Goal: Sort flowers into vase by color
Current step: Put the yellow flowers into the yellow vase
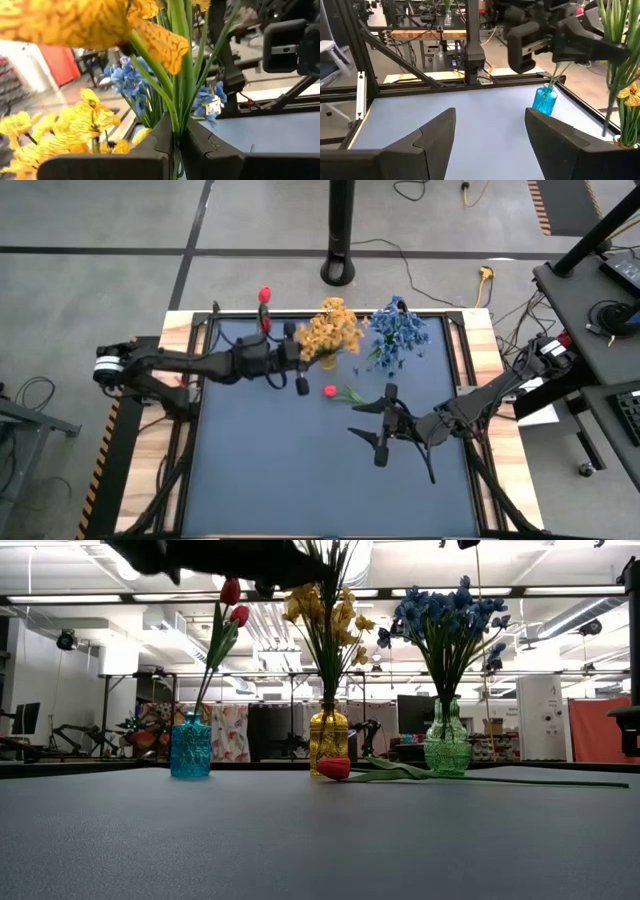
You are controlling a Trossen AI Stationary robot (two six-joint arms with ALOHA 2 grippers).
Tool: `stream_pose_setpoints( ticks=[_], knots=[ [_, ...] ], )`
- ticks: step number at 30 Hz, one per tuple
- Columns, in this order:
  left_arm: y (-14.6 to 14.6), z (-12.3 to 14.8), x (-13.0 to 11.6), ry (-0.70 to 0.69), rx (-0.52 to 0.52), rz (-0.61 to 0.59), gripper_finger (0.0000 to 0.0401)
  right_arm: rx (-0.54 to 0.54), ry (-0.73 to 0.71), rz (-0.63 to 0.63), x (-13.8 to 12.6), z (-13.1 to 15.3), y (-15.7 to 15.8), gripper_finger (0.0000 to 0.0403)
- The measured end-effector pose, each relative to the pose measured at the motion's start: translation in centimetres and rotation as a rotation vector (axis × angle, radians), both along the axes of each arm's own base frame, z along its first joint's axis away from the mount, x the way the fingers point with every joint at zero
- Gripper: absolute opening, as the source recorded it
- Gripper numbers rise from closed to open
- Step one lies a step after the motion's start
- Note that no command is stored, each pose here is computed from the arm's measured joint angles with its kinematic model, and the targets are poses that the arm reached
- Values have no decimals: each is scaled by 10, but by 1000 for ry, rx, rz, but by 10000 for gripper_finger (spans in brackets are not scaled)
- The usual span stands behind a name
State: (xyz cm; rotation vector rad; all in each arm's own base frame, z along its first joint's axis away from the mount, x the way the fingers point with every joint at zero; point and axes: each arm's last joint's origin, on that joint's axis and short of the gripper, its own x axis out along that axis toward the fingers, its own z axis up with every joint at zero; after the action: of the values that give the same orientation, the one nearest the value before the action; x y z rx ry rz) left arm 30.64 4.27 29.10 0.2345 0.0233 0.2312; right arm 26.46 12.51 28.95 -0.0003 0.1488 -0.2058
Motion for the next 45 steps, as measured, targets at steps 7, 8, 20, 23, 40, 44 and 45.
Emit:
stream_pose_setpoints(
  ticks=[7, 8, 20, 23, 40, 44, 45],
  knots=[
    [27, -13, -11, -66, 34, 10, 2, -7, 1, 0, 0, 0, 0, 233],
    [29, -14, -13, -68, 35, 15, 2, -7, 1, 0, 0, 0, 0, 233],
    [32, -16, -14, -64, 65, 26, 2, -18, 5, 1, 0, -1, 0, 233],
    [33, -18, -12, -70, 66, 26, 2, -20, 9, 0, 0, -2, 0, 233],
    [43, -31, -4, -62, 56, 52, 2, -14, 15, -1, -1, -5, -1, 233],
    [43, -31, -4, -70, 64, 54, 2, -15, 17, 0, -1, -6, -1, 233],
    [44, -31, -4, -69, 63, 55, 2, -15, 17, 0, -1, -6, -1, 233]
  ],
)
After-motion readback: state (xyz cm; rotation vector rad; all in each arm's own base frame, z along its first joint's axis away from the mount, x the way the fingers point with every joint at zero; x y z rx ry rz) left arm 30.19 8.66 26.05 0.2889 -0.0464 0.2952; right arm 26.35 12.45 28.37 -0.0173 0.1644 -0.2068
